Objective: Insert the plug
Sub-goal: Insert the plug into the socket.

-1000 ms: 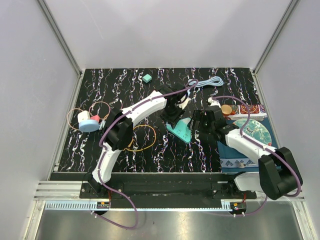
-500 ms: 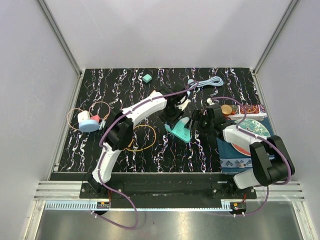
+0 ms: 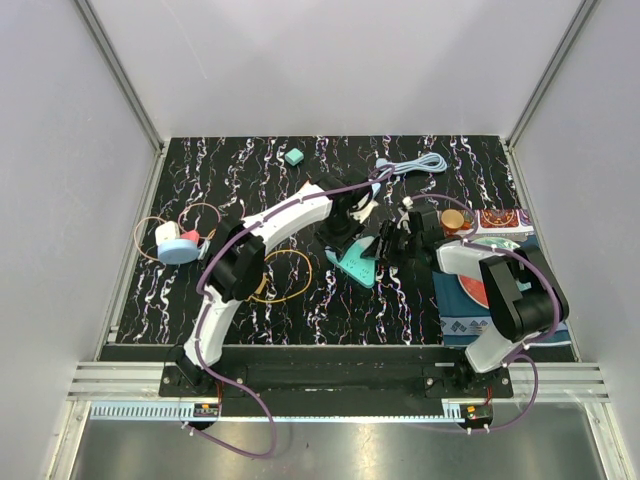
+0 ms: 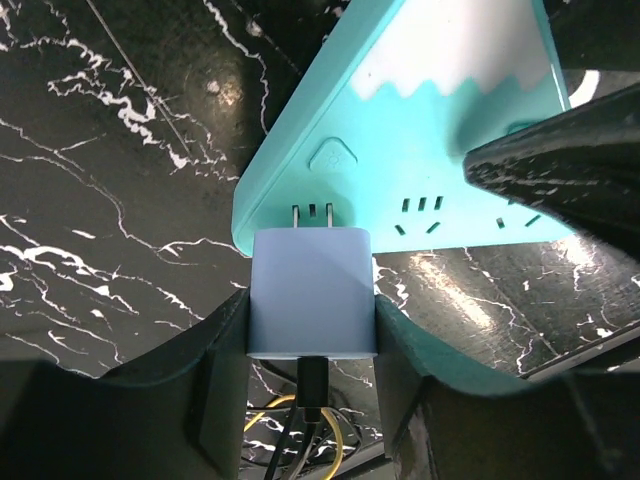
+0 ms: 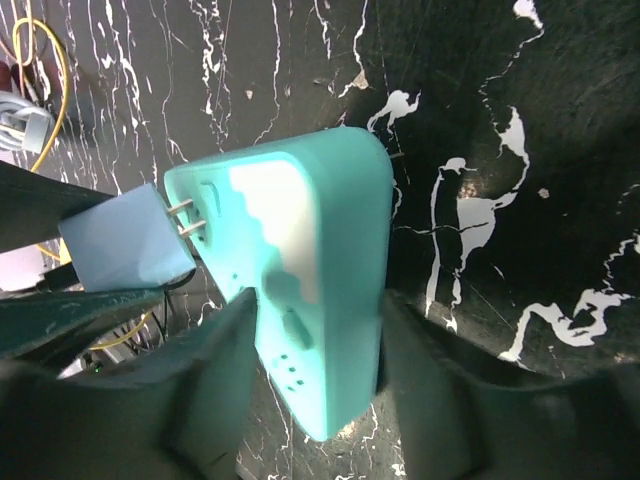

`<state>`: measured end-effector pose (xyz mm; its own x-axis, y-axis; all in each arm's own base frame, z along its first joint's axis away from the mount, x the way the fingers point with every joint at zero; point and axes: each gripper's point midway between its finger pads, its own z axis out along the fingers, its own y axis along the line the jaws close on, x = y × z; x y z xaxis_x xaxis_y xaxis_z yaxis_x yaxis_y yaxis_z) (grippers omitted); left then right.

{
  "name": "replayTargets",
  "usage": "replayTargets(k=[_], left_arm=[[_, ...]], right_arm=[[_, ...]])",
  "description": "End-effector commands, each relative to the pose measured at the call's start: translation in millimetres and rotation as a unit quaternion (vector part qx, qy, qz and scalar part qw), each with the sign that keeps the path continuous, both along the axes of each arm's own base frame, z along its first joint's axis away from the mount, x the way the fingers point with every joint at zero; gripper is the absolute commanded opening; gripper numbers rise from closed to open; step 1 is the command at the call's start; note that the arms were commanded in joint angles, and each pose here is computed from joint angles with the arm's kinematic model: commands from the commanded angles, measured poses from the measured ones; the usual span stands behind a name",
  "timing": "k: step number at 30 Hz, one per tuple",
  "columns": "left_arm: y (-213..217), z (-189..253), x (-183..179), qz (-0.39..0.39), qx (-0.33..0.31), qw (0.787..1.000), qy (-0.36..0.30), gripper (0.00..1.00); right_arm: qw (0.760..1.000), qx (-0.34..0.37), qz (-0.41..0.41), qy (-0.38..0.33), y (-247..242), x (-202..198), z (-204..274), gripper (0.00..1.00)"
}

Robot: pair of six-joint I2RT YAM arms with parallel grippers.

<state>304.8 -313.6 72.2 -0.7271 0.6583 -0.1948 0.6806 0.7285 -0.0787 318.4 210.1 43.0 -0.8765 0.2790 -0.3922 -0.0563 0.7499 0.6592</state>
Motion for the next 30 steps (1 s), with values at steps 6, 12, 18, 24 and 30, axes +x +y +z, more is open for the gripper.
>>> replayTargets(k=[6, 12, 18, 24, 30], left_arm=[[21, 6, -13, 0.014, 0.028, 1.000, -0.001, 0.00], [19, 7, -6, 0.012, 0.026, 1.000, 0.002, 0.00], [20, -10, -11, 0.012, 0.042, 0.999, 0.029, 0.00], [25, -28, -18, 0.026, 0.051, 0.997, 0.042, 0.00], [20, -36, -14, 0.028, 0.042, 0.998, 0.048, 0.00]], right_arm=[[0.990, 0.128, 0.063, -0.010, 37, -8, 31, 0.44], [0.988, 0.134, 0.071, -0.012, 40, -8, 28, 0.44], [0.989, 0.122, 0.084, -0.019, 48, -11, 27, 0.45], [0.989, 0.117, 0.086, -0.019, 54, -14, 23, 0.45], [0.989, 0.113, 0.089, -0.022, 56, -17, 22, 0.44]])
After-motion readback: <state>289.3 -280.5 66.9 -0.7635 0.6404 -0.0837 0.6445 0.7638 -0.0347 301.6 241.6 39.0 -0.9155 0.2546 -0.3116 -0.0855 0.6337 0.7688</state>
